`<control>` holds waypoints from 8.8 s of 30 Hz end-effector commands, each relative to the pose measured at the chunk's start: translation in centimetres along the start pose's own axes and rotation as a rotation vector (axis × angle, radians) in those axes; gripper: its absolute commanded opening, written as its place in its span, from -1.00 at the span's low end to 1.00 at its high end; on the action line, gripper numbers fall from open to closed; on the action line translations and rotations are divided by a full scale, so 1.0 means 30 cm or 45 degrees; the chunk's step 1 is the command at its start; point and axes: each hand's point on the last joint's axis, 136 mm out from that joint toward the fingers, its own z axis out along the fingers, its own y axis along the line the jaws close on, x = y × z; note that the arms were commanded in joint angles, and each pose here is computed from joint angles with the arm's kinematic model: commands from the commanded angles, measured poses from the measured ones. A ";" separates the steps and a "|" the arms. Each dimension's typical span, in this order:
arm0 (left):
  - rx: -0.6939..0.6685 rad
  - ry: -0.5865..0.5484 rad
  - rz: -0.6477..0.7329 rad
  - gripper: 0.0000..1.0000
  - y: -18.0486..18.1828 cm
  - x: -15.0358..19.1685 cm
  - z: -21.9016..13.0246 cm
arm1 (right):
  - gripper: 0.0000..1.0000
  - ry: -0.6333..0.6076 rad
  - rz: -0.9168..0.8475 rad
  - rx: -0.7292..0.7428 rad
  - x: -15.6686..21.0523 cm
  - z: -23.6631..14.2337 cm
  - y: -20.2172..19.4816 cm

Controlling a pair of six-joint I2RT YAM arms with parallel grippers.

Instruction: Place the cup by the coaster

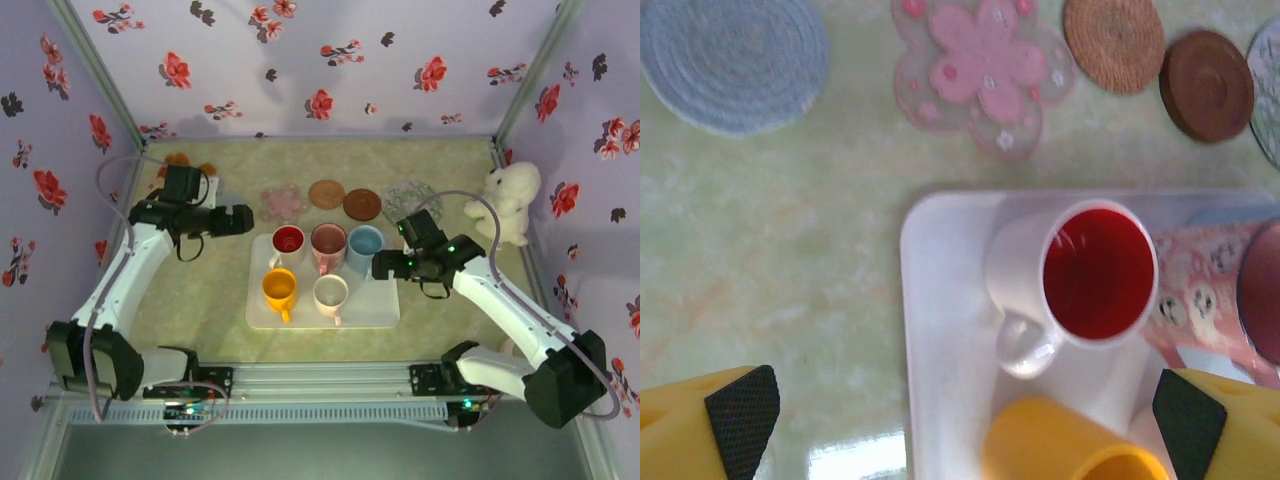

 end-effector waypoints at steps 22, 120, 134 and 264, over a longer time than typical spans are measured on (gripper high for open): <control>0.058 0.546 -0.139 -0.19 -0.075 0.586 -0.016 | 0.98 -0.034 0.018 0.101 -0.039 0.048 -0.038; -0.086 0.522 0.461 0.03 -0.186 0.583 0.297 | 0.98 -0.175 0.199 0.186 -0.100 -0.009 -0.145; -0.097 0.519 0.446 -0.38 -0.178 0.598 0.318 | 0.98 -0.174 0.202 0.186 -0.103 -0.009 -0.145; -0.641 0.329 0.166 0.30 0.436 -0.248 0.396 | 0.98 -0.274 0.030 -0.002 -0.641 0.060 0.148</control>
